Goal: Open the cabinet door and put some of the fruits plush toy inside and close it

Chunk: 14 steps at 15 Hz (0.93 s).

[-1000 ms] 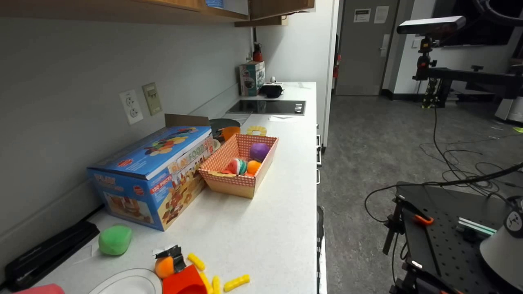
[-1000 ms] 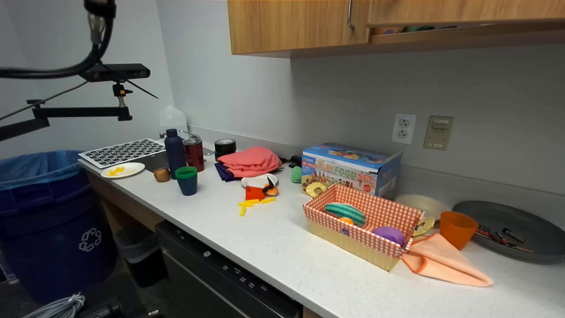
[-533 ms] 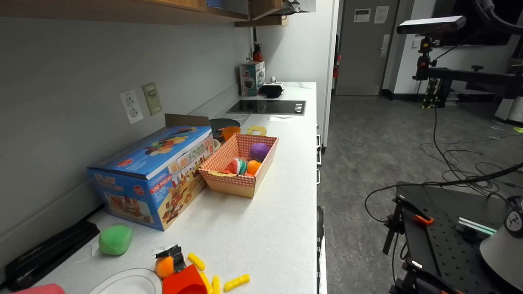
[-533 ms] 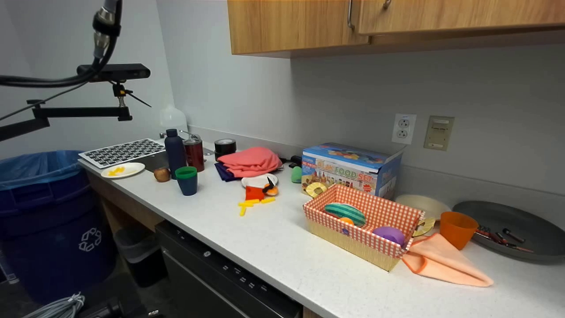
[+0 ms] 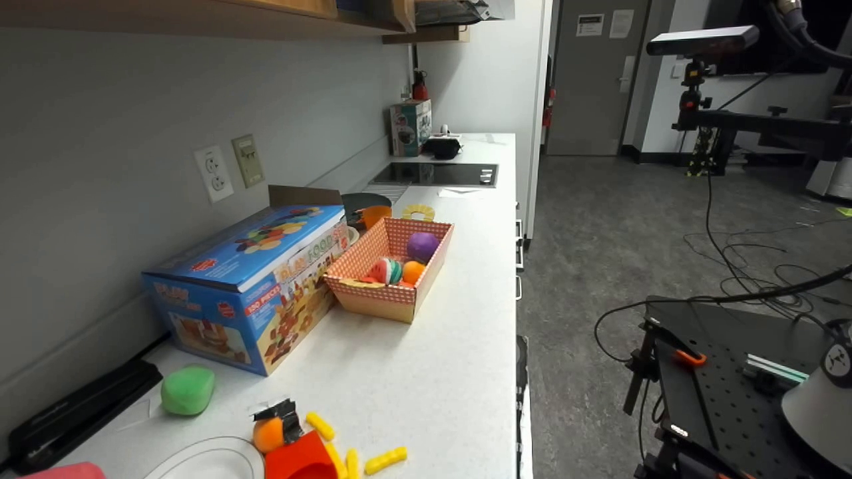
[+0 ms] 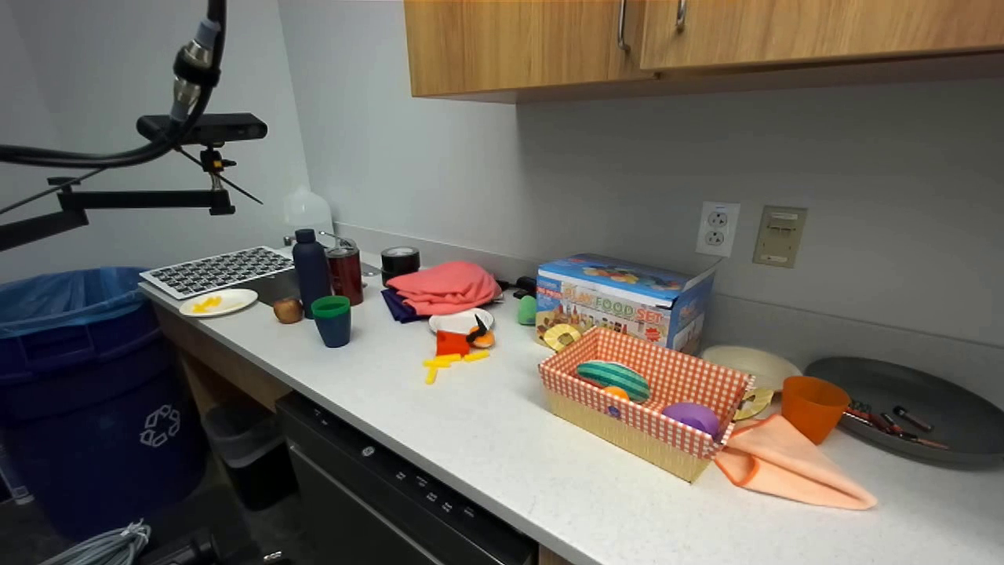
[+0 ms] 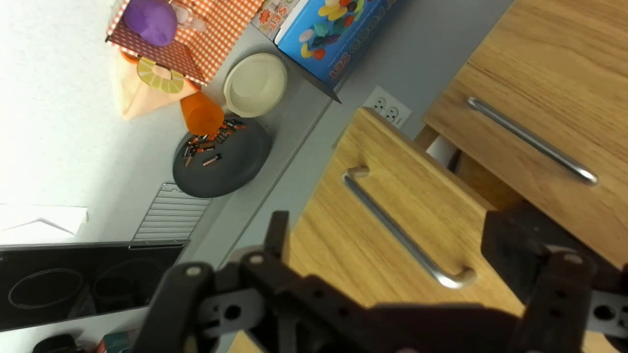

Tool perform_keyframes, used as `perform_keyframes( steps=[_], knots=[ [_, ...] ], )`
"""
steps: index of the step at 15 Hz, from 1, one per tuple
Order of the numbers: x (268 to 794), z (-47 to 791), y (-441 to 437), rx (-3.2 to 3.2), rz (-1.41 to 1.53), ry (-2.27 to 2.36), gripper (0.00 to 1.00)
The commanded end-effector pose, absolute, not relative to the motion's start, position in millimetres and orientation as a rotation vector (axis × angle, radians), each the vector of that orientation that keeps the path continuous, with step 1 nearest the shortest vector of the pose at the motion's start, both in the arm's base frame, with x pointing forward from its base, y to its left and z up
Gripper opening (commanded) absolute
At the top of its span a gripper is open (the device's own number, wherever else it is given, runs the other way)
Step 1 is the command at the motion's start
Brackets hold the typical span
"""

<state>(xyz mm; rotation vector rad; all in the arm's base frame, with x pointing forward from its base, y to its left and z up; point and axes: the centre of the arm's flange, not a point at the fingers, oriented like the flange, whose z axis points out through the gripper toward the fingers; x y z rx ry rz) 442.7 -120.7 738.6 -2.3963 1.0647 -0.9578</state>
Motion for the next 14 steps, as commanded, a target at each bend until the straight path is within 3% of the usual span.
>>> perform_keyframes(
  steps=[1, 10, 11, 14],
  knots=[
    [447.1, 741.7, -119.7, -2.365, -1.003, 1.057, 1.0],
    [404.3, 731.3, -121.4, -2.42, -0.982, 0.984, 1.0],
    [428.2, 738.4, -120.0, -2.417, -0.999, 1.008, 1.0],
    [418.0, 733.1, -122.5, -2.418, -0.988, 1.013, 1.0]
  ],
)
